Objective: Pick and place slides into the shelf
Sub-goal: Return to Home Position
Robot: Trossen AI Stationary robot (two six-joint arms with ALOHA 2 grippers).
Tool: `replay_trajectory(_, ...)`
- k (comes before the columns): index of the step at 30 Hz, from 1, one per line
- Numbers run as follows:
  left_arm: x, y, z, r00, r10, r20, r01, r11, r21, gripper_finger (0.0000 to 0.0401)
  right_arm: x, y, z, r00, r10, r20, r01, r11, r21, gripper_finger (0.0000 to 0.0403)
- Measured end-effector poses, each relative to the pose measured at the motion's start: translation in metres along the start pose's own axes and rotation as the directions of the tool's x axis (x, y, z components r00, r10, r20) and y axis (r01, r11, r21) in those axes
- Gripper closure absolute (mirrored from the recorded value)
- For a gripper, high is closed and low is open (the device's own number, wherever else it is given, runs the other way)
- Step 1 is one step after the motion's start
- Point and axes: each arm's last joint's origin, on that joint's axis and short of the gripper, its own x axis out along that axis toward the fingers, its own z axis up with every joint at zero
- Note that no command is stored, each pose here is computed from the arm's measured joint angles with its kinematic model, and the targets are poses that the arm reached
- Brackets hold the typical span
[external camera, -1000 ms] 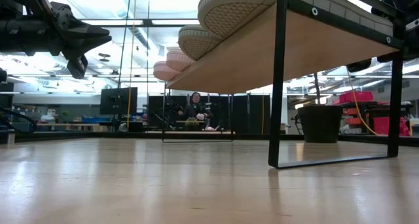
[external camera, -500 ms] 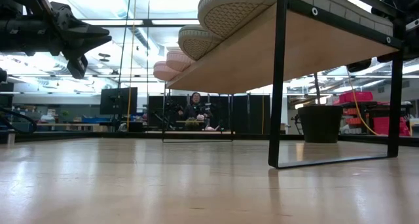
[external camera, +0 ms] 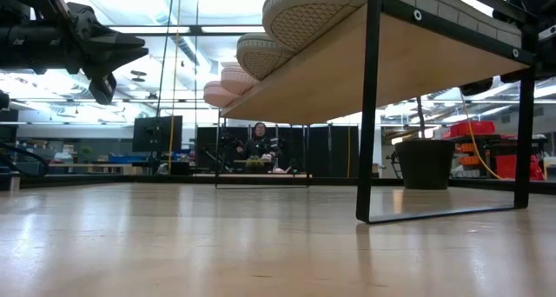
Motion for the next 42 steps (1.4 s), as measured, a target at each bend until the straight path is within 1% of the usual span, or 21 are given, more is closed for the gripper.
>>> replay_trajectory(11,0.0,0.0,0.0,1.0,0.0,0.0,0.0,1.0,0.0,0.035,0.0,0.0,0.0,1.0,0.0,0.0,0.0,1.0,0.0,0.038)
replay_trajectory(21,0.0,-0.0001,0.0001,1.0,-0.001,0.0,0.001,1.0,0.0,0.0337,0.0,0.0,0.0,1.0,0.0,0.0,0.0,1.0,0.001,0.038)
replay_trajectory(33,0.0,0.0,0.0,1.0,-0.001,0.0,0.001,1.0,0.0,0.035,0.0,0.0,0.0,1.0,0.0,0.0,0.0,1.0,0.0,0.0378)
replay_trajectory(42,0.0,0.0,0.0,1.0,0.0,0.0,0.0,1.0,0.0,0.0339,0.0,0.0,0.0,1.0,0.0,0.0,0.0,1.0,0.001,0.0378)
